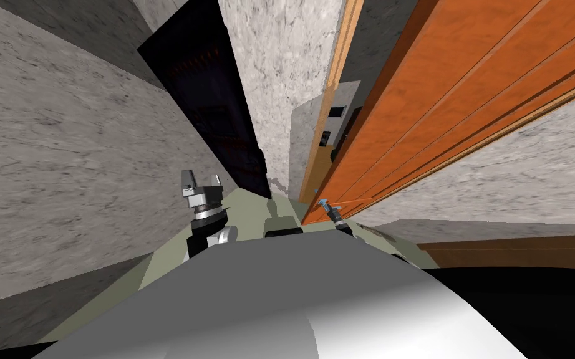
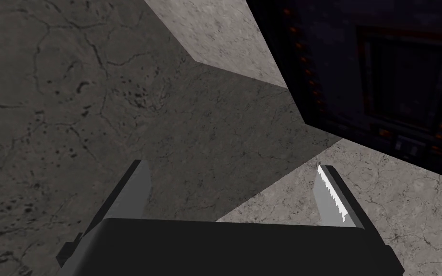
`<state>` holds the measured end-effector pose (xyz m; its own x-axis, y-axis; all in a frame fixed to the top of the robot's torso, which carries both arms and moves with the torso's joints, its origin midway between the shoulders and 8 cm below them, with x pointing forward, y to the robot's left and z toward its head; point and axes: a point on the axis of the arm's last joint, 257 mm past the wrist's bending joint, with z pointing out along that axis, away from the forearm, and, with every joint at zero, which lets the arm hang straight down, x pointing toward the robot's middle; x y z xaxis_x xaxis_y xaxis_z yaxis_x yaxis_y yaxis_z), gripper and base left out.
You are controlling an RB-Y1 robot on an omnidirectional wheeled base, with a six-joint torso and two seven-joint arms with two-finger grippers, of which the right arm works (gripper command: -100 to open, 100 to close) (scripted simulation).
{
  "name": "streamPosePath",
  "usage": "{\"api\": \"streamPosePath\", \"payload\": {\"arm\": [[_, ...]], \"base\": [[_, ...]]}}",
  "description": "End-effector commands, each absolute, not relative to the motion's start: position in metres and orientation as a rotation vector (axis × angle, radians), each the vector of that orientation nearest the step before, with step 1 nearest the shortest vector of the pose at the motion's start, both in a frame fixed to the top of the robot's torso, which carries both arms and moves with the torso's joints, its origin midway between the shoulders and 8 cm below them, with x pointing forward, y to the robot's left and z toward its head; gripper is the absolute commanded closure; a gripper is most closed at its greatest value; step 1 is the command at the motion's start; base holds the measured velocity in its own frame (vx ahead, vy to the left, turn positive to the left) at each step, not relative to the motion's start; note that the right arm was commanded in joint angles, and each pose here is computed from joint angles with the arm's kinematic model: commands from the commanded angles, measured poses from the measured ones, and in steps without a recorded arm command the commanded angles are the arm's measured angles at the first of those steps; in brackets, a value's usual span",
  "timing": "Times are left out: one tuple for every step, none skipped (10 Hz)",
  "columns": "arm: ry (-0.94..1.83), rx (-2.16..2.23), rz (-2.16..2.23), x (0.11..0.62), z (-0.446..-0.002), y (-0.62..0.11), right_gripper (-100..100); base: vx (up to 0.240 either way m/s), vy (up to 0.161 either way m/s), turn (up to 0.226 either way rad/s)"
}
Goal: Pull the door open
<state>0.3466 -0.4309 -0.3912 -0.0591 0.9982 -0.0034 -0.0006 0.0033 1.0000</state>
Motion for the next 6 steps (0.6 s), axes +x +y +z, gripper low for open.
{"api": "streamPosePath", "payload": {"arm": [[1.264, 1.175, 1.261, 0.339, -0.393, -0.428, 100], [1.266, 1.173, 1.264, 0.336, -0.393, -0.428, 100], [1.269, 1.171, 1.266, 0.333, -0.393, -0.429, 100], [1.272, 1.169, 1.271, 0.329, -0.393, -0.43, 100], [1.274, 1.167, 1.273, 0.327, -0.393, -0.43, 100], [1.275, 1.166, 1.275, 0.325, -0.393, -0.43, 100]], "base": [[-0.259, -0.096, 0.189], [-0.228, -0.104, 0.196], [-0.229, -0.114, 0.208], [-0.253, -0.092, 0.236], [-0.217, -0.069, 0.174], [-0.216, -0.088, 0.125]]}}
